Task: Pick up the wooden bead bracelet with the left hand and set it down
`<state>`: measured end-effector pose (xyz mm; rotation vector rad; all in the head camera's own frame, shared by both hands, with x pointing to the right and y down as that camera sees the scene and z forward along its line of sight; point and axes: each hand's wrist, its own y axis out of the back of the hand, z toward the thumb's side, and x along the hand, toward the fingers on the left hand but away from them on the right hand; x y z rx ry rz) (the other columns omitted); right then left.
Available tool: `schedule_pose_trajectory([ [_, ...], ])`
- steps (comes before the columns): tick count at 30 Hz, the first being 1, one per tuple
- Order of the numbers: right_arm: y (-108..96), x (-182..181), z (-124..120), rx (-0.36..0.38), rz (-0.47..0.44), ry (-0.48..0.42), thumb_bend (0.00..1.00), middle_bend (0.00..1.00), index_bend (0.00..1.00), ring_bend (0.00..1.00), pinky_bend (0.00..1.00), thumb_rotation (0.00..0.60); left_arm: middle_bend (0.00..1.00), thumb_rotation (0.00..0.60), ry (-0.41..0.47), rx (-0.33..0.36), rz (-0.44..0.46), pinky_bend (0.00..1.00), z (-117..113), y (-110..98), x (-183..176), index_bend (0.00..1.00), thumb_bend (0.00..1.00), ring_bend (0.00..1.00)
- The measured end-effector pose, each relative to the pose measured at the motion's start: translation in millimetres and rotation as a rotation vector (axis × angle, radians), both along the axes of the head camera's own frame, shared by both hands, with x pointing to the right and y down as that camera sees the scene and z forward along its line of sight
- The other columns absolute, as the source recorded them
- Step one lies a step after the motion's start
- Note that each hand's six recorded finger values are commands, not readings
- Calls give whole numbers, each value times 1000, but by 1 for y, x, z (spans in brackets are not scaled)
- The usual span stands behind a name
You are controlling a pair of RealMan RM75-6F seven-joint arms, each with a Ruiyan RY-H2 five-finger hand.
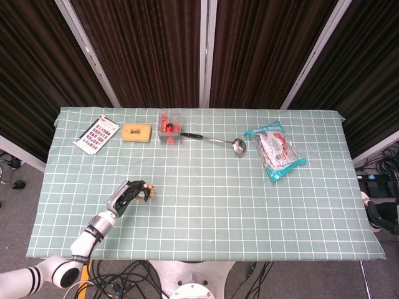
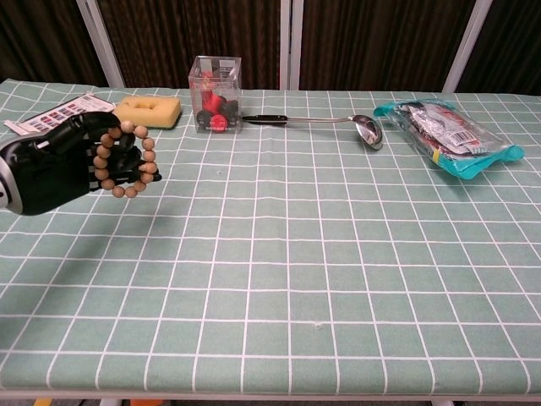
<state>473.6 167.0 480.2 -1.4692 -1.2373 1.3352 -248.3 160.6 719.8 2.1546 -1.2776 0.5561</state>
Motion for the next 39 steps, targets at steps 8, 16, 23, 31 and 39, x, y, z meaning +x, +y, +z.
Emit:
schedule_pose_trajectory([
  [8, 0, 0, -1, 5, 2, -3, 269, 32, 0, 0, 0, 600, 664, 335, 6, 12, 10, 190, -1, 1, 2, 610, 806, 393],
  [16, 0, 1, 0, 2, 4, -5, 268, 32, 0, 0, 0, 600, 618, 358, 9, 15, 34, 190, 0, 3, 5, 554, 878, 392],
  [23, 0, 1, 0, 1, 6, -5, 268, 32, 0, 0, 0, 600, 578, 372, 13, 18, 43, 190, -1, 4, 6, 482, 924, 391],
  [31, 1, 2, 1, -2, 11, -5, 271, 33, 0, 0, 0, 600, 541, 142, 22, 20, 36, 191, -1, 2, 7, 449, 717, 387],
  [39, 2, 2, 2, -5, 11, -7, 269, 32, 0, 0, 0, 600, 544, 0, 25, 50, 17, 191, -5, -4, 4, 448, 372, 386],
])
